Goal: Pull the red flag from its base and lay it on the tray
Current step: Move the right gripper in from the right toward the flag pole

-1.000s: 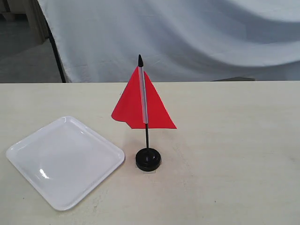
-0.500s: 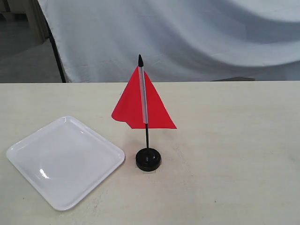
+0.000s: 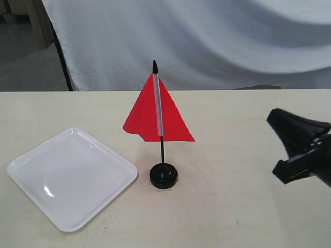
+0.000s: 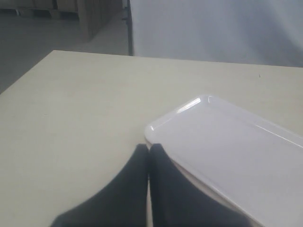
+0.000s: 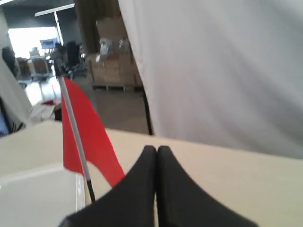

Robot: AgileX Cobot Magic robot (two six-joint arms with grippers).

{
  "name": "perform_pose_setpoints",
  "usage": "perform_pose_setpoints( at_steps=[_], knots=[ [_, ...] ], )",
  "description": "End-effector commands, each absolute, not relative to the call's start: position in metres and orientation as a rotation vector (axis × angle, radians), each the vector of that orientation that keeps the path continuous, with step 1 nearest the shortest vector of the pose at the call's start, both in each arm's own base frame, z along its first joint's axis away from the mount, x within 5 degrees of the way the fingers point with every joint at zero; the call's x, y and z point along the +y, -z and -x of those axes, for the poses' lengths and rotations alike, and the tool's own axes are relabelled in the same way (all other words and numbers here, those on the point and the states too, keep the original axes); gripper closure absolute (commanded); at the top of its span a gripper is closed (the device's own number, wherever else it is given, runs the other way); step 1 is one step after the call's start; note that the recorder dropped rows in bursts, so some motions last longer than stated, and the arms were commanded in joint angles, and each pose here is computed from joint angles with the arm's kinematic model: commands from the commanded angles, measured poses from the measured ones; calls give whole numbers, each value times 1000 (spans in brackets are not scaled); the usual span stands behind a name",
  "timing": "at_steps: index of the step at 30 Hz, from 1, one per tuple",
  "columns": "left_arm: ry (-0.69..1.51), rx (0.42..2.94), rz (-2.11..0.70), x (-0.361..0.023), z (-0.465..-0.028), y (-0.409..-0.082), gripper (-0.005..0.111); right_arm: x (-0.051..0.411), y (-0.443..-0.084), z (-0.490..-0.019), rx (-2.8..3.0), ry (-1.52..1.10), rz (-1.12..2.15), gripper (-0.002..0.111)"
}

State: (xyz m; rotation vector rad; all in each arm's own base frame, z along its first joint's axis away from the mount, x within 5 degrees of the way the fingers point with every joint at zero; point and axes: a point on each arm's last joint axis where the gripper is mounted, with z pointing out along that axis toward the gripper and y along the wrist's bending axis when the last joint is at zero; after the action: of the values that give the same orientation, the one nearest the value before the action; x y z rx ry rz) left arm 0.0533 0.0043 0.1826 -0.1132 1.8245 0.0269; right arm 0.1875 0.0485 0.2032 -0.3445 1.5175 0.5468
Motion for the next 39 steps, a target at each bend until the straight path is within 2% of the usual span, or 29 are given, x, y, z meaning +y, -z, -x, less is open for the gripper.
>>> perform_pose_setpoints(
  at_steps=[1, 9, 16, 18, 21, 23, 25, 27, 33, 39],
  knots=[
    [-29, 1823, 114, 4, -53, -182, 107, 67, -167, -225, 1611, -622, 525, 109],
    [-29, 1823, 114, 4, -53, -182, 107, 112, -108, -276, 1616, -735, 855, 109],
    [-29, 1823, 114, 4, -53, -182, 107, 132, -86, -289, 1614, -796, 919, 108],
    [-29, 1823, 114, 4, -53, -182, 107, 135, -86, -288, 1613, -801, 922, 101],
    [-29, 1823, 114, 4, -53, -182, 107, 135, -86, -288, 1613, -801, 921, 74],
    [-29, 1823, 114, 4, -53, -182, 107, 135, -86, -288, 1612, -802, 923, 45],
    [-29, 1823, 114, 4, -53, -182, 107, 136, -86, -287, 1594, -787, 951, 21],
    [-29, 1823, 114, 4, -53, -182, 107, 136, -86, -288, 1589, -780, 956, 17],
    [-29, 1823, 114, 4, -53, -182, 107, 139, -95, -305, 1593, -794, 850, 17],
    [-29, 1823, 114, 4, -53, -182, 107, 164, -86, -319, 1612, -783, 929, 17]
  ],
)
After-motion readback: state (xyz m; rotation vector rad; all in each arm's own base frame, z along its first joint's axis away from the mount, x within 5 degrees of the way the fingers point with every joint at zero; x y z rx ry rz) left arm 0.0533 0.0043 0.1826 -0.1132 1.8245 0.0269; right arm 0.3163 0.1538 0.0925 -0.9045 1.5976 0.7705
